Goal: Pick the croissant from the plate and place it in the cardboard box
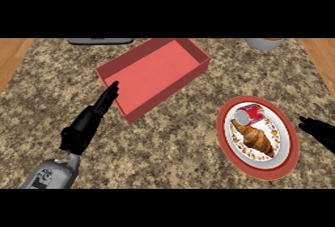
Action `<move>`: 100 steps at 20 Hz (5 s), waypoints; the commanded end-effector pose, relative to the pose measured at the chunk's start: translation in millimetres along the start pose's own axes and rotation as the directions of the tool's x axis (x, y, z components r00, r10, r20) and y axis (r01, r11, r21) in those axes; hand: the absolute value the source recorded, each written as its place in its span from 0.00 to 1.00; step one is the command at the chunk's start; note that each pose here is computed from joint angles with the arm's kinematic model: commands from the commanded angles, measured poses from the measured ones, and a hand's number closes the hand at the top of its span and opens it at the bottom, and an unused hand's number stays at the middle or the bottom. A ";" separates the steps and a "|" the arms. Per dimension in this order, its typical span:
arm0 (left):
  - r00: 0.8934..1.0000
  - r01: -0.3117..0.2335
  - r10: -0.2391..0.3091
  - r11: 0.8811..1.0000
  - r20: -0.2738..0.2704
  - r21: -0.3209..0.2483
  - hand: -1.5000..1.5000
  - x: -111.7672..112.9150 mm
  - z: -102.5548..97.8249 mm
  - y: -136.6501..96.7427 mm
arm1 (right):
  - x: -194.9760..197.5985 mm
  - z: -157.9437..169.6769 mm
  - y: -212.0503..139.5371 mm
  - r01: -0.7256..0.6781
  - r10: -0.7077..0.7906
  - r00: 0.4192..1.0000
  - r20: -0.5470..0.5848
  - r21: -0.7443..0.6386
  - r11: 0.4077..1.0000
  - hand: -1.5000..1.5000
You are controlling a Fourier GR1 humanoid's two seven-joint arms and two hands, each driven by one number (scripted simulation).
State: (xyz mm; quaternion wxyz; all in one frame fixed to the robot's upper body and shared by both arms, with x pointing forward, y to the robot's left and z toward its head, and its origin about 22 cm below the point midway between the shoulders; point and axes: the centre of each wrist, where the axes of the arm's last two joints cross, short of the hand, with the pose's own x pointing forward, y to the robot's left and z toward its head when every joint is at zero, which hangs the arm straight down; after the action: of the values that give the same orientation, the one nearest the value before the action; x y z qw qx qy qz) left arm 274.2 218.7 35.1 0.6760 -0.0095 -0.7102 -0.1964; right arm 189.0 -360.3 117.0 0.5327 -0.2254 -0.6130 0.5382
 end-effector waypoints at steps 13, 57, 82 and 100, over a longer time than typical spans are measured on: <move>1.000 -0.009 0.009 1.000 0.010 -0.024 0.50 9.8 -10.3 -0.8 | 24.6 -46.1 17.5 0.068 -0.057 0.993 -0.106 0.107 0.992 0.00; 1.000 0.016 -0.016 1.000 -0.002 -0.012 0.50 26.5 -22.5 -13.3 | -0.3 -120.4 133.8 -0.025 0.073 0.976 -0.204 0.231 0.973 0.00; 1.000 -0.004 0.005 0.999 0.014 -0.038 0.50 5.7 -21.2 -6.0 | 172.1 -225.4 129.7 -0.342 0.331 0.832 0.446 -0.058 0.938 1.00; 1.000 -0.006 0.006 1.000 -0.001 0.002 0.50 17.3 -9.3 -2.9 | 201.8 -122.9 2.5 -0.007 0.161 0.825 0.541 -0.276 0.961 1.00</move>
State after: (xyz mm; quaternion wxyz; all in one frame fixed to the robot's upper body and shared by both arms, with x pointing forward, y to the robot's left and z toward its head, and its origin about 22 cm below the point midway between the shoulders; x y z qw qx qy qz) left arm 282.2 216.4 43.6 0.6760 -0.0114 -0.7102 -0.1964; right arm 251.6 -115.6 159.6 0.2643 -0.1496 -0.7758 0.5531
